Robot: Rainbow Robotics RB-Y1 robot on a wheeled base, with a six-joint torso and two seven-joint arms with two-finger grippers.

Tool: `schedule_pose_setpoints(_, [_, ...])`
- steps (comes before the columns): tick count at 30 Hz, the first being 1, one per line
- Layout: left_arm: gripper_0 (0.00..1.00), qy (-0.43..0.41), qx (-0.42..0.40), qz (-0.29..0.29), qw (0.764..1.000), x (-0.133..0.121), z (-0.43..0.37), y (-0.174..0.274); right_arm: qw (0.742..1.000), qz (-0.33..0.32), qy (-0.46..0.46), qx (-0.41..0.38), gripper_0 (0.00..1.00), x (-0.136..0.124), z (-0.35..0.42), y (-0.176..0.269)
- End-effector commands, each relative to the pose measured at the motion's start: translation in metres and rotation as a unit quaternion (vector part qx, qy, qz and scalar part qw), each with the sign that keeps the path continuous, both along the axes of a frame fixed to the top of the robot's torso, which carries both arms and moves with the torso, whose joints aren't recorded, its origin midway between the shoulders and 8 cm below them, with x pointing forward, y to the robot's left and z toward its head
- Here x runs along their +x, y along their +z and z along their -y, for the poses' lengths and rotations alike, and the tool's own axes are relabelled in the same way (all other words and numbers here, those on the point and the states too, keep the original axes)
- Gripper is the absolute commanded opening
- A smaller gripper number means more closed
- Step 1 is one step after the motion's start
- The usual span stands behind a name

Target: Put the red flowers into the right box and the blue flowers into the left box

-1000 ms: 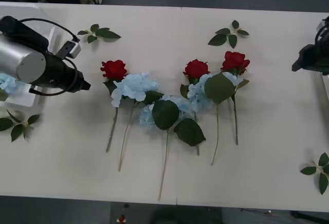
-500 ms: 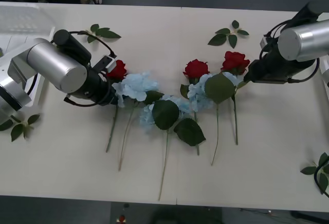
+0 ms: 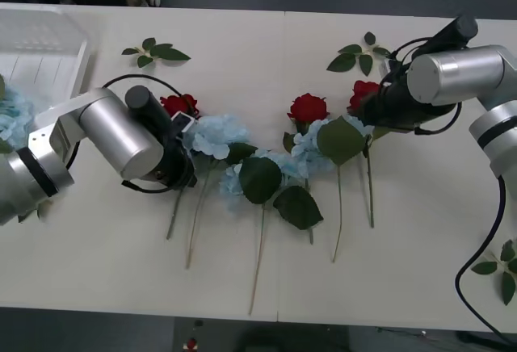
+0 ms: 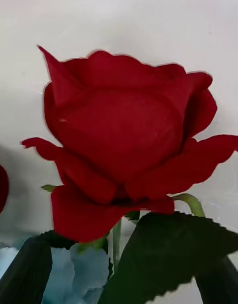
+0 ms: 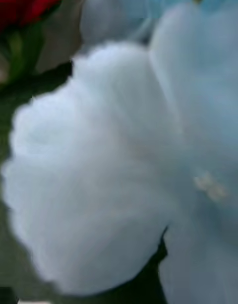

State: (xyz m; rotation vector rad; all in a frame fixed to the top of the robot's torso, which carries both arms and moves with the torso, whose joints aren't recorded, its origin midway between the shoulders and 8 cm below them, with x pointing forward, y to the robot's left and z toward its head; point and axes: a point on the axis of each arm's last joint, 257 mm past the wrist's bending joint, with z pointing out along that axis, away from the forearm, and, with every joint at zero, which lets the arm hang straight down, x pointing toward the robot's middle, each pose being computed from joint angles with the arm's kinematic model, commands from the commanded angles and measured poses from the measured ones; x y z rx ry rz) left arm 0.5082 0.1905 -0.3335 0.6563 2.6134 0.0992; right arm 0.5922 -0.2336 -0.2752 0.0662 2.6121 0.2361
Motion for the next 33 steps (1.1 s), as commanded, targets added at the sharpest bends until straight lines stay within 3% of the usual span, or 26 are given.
schedule_pose_setpoints(1, [1.00, -0.011, 0.001, 0.030, 0.999, 0.011, 0.029, 0.014, 1.000, 0.014, -0.005, -0.015, 0.82, 0.017, -0.004, 0.010])
schedule_pose_setpoints(4, [1.00, -0.009, 0.000, 0.024, 1.000, 0.009, 0.031, 0.009, 1.000, 0.017, -0.006, -0.023, 0.82, 0.022, -0.004, 0.000])
schedule_pose_setpoints(8, [0.79, 0.000, -0.004, 0.009, 1.000, 0.006, 0.033, -0.001, 0.999, 0.027, -0.005, -0.027, 0.81, 0.027, -0.005, -0.014])
schedule_pose_setpoints(9, [0.68, 0.004, -0.005, 0.005, 1.000, 0.005, 0.032, -0.004, 0.999, 0.028, -0.004, -0.028, 0.80, 0.028, -0.005, -0.017])
schedule_pose_setpoints(11, [0.54, 0.008, -0.004, 0.001, 1.000, 0.005, 0.032, -0.008, 0.999, 0.025, -0.007, -0.026, 0.59, 0.027, -0.005, -0.020])
schedule_pose_setpoints(14, [0.25, 0.013, -0.002, -0.002, 1.000, 0.006, 0.029, -0.011, 0.999, 0.025, -0.007, -0.026, 0.14, 0.027, -0.005, -0.021])
schedule_pose_setpoints(15, [0.18, 0.015, -0.002, -0.003, 1.000, 0.005, 0.028, -0.012, 0.999, 0.025, -0.007, -0.026, 0.03, 0.027, -0.005, -0.021])
schedule_pose_setpoints(16, [0.14, 0.016, -0.002, -0.004, 1.000, 0.005, 0.028, -0.012, 0.999, 0.025, -0.007, -0.025, 0.00, 0.027, -0.005, -0.021])
schedule_pose_setpoints(20, [0.00, 0.025, -0.001, -0.011, 1.000, 0.004, 0.021, -0.016, 0.999, 0.024, -0.009, -0.025, 0.00, 0.027, -0.003, -0.020])
schedule_pose_setpoints(26, [0.00, 0.033, 0.005, -0.007, 0.999, 0.008, 0.009, -0.015, 0.999, 0.020, -0.016, -0.021, 0.00, 0.028, 0.004, -0.010])
schedule_pose_setpoints(33, [0.00, 0.057, 0.005, 0.007, 0.998, 0.022, -0.016, 0.001, 1.000, 0.012, -0.020, -0.017, 0.00, 0.028, 0.022, 0.033])
